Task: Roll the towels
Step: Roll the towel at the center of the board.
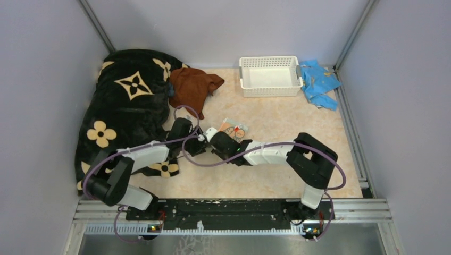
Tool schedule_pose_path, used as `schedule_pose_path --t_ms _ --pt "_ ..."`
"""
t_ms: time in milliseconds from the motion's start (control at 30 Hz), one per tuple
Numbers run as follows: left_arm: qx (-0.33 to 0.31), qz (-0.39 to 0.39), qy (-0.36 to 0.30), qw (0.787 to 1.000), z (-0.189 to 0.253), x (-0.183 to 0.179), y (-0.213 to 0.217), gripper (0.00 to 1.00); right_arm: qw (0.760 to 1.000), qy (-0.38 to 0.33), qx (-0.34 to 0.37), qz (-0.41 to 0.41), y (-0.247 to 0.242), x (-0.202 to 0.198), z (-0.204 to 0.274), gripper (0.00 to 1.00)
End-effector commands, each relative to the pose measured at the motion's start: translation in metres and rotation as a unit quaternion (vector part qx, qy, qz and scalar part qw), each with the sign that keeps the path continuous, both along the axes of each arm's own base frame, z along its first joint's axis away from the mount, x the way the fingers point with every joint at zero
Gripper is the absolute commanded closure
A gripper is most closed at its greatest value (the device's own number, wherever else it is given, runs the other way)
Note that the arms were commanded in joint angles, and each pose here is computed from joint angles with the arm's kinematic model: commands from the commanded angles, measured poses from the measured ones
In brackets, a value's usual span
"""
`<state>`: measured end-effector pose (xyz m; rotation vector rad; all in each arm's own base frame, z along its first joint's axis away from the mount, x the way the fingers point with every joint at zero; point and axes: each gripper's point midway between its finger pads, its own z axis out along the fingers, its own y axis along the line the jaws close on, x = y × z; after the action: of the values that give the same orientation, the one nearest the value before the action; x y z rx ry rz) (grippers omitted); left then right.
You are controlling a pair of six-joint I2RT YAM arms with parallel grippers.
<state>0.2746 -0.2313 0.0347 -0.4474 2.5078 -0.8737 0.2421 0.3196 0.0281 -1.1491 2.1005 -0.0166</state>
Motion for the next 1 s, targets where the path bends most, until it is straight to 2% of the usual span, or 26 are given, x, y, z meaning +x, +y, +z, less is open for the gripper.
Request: schedule_pose_path --t_ms 0,133,300,433,533,700,767,833,967 --pt "0.039 0.012 -0.016 0.999 0.008 -0.015 0.025 0.38 0.969 0.197 0.136 0.056 0.024 -0.044 0.000 1.00" --pt "0.028 0.012 -0.037 0.999 0.027 -0.021 0.030 0.34 0.929 0.288 0.224 0.065 0.034 -0.046 0.022 1.00" --pt "-0.002 0.008 -0.049 0.999 0.037 -0.030 0.028 0.33 0.862 0.388 0.323 0.050 0.035 -0.035 0.038 1.00" --pt "-0.023 0.005 -0.052 0.998 0.038 -0.030 0.021 0.33 0.806 0.466 0.366 0.022 0.032 -0.026 0.036 1.00" --pt "-0.024 0.004 -0.050 0.998 0.035 -0.025 0.017 0.33 0.782 0.502 0.370 -0.007 0.028 -0.017 0.025 1.00" --pt "-0.016 0.014 -0.051 0.998 0.029 -0.007 0.013 0.34 0.758 0.532 0.374 -0.042 0.026 -0.005 0.013 1.00" --pt "-0.007 0.023 -0.043 0.999 0.022 0.000 0.013 0.36 0.759 0.532 0.372 -0.055 0.025 0.000 0.008 1.00" --pt "0.004 0.035 -0.025 0.999 0.010 0.003 0.015 0.37 0.772 0.518 0.363 -0.063 0.022 0.006 0.005 0.98" --pt "0.010 0.053 0.010 0.998 -0.011 0.002 0.020 0.39 0.811 0.469 0.344 -0.062 0.016 0.016 0.017 0.85"
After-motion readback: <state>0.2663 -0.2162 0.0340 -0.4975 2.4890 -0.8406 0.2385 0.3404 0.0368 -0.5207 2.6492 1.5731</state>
